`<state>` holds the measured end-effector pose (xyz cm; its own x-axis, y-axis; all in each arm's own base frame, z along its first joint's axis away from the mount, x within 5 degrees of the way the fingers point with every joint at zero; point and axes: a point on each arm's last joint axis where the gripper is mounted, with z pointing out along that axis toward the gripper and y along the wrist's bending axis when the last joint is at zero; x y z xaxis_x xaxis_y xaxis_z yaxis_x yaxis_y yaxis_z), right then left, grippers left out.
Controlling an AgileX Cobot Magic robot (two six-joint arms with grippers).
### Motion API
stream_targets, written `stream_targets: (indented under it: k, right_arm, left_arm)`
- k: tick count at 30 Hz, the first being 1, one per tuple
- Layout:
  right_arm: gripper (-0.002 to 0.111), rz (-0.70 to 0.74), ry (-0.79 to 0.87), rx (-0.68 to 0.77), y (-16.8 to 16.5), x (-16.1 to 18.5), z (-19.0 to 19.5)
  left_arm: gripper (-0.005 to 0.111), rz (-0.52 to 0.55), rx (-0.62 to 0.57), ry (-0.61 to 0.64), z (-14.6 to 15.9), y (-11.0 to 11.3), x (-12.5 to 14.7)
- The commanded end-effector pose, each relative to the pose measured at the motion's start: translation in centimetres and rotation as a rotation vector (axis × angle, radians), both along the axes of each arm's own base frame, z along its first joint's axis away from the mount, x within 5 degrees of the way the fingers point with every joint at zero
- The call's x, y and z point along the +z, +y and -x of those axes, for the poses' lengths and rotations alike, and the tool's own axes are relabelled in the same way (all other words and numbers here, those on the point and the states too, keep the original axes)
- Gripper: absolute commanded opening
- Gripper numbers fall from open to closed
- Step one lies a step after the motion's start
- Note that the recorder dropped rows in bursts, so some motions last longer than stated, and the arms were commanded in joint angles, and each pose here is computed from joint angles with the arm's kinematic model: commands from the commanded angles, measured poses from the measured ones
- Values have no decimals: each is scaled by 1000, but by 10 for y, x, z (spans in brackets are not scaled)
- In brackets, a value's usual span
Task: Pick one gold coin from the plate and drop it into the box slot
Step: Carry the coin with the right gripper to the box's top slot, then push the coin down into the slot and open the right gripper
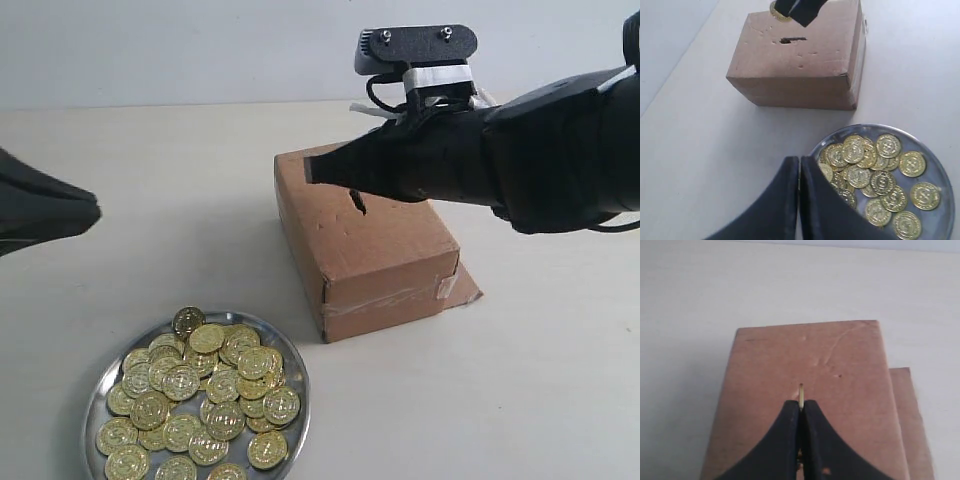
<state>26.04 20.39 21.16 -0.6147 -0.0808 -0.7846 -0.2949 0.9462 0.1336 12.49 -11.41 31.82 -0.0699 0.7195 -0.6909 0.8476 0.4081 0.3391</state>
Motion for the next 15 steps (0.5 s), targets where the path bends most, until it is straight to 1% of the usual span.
stream_targets:
  k: [1,8,15]
  right_arm:
    - [0,91,14,-19,-3,-12,-4]
    - [0,101,37,-10,-1,-20,-5]
    - [0,76,72,26,7,-28,-6]
  left_arm:
    - [0,34,27,45,24,18,9]
    - [0,80,20,-6,46,35,20]
    - [0,89,18,-17,51,39,22]
